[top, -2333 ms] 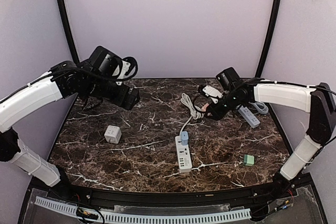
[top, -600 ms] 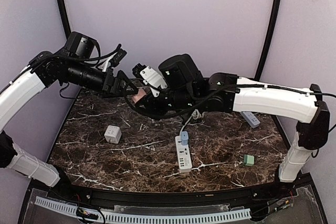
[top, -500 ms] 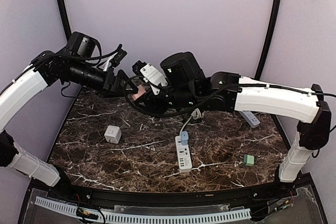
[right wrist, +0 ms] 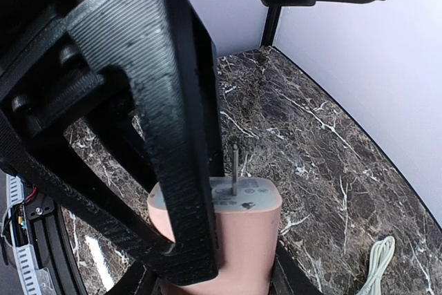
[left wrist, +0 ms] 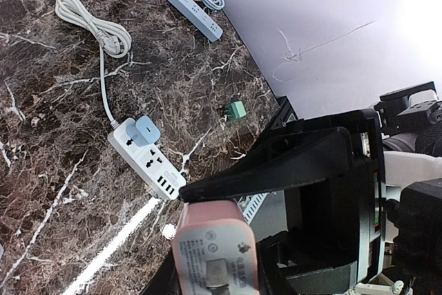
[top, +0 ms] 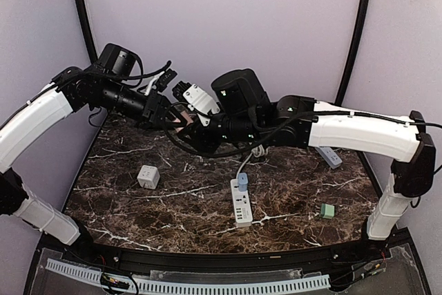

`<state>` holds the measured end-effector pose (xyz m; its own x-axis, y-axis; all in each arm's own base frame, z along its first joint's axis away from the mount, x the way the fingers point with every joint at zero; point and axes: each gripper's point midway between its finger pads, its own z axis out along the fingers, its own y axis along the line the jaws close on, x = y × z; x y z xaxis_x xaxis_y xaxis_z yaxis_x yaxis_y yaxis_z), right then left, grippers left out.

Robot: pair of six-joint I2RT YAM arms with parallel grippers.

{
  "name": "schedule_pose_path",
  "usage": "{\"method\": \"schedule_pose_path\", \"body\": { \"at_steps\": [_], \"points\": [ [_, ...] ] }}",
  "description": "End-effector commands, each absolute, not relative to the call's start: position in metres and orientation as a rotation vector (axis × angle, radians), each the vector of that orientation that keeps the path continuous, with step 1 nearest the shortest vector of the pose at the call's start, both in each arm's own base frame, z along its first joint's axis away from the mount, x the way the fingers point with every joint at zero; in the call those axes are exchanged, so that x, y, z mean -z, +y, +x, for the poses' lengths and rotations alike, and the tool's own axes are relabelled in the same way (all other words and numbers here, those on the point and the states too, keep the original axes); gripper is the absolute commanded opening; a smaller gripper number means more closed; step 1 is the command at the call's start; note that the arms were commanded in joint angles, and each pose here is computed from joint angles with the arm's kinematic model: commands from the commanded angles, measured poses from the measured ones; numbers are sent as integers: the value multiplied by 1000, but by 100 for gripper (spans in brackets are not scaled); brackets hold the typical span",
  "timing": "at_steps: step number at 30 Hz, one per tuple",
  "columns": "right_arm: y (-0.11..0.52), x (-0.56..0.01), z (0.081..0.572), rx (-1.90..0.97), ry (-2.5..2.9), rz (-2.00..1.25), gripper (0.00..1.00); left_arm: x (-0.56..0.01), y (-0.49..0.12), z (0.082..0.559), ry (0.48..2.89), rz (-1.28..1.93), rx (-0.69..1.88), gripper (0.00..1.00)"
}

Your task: Insert the plug

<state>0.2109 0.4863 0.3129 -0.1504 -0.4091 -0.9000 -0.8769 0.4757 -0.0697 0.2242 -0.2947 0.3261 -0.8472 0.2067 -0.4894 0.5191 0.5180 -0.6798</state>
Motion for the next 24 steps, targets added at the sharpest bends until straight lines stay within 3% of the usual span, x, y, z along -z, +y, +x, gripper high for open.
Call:
{"method": "schedule_pose_path", "body": {
  "at_steps": [1,4,7,8,9,11,12,13,24],
  "points": [
    [492,-320,204,-630,1710,-1098,0,-325,-297,223,2423,623,1284,21],
    [491,-318,203,-618,1715,-1098,0,-328,-298,223,2411,628,1300,5],
    [492,-318,206,-610,1732,-1073,0,-332,-298,223,2397,621,1309,1],
    [491,-318,209,-601,1742,-1057,5,-334,-297,223,2390,616,1309,1],
    [489,-317,212,-588,1760,-1031,15,-336,-296,225,2385,606,1306,1],
    [485,-317,216,-574,1782,-980,45,-338,-293,228,2376,581,1304,1],
    [483,-315,217,-571,1791,-967,77,-341,-292,229,2368,567,1309,1],
    [481,-315,219,-567,1798,-951,95,-342,-290,232,2365,550,1308,1],
    [461,-323,216,-664,1807,-868,99,-372,-267,261,2202,364,1340,1]
  ]
}}
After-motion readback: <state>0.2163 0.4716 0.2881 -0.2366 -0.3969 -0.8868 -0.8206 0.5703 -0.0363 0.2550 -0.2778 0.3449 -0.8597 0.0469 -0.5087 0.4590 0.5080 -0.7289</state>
